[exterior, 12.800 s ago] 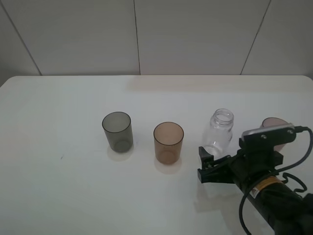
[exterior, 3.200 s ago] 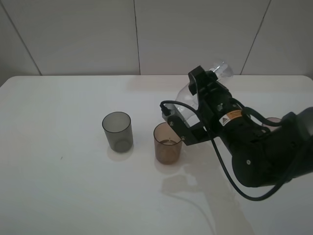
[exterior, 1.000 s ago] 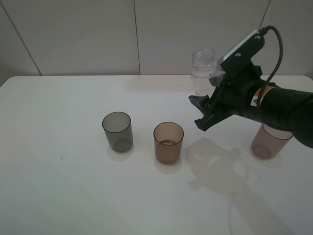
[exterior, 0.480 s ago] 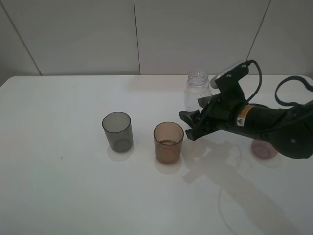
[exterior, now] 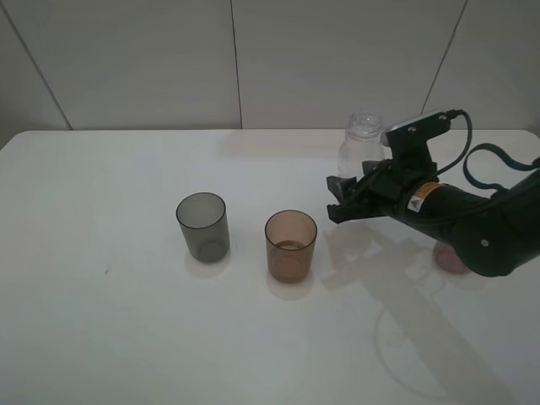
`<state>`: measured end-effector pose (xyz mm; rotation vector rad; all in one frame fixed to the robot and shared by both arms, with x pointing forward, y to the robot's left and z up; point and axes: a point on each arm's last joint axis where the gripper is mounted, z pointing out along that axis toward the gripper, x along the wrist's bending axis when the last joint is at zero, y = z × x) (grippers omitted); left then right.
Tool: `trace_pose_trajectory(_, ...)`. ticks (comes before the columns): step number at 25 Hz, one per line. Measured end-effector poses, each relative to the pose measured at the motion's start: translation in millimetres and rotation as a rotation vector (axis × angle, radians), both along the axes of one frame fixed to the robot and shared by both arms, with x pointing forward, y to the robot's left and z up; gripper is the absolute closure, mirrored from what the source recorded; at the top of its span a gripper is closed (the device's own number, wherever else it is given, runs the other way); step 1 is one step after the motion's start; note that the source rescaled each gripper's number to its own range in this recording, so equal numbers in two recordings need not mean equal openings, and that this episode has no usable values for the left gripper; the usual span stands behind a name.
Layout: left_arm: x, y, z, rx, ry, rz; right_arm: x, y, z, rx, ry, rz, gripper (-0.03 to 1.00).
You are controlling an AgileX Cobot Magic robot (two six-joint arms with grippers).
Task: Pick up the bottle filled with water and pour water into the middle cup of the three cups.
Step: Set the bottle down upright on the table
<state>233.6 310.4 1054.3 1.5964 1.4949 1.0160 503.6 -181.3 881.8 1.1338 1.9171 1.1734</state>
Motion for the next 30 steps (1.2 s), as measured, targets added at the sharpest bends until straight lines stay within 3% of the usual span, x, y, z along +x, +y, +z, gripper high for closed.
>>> trace_pose_trajectory(15, 0, 0, 0, 0.0, 0.0, 0.0, 3, -3, -30, 0.008, 0.003, -0.055, 0.96)
trace_pose_trajectory(30, 0, 0, 0, 0.0, 0.0, 0.0, 3, -3, -32, 0.007, -0.002, -0.053, 0.96)
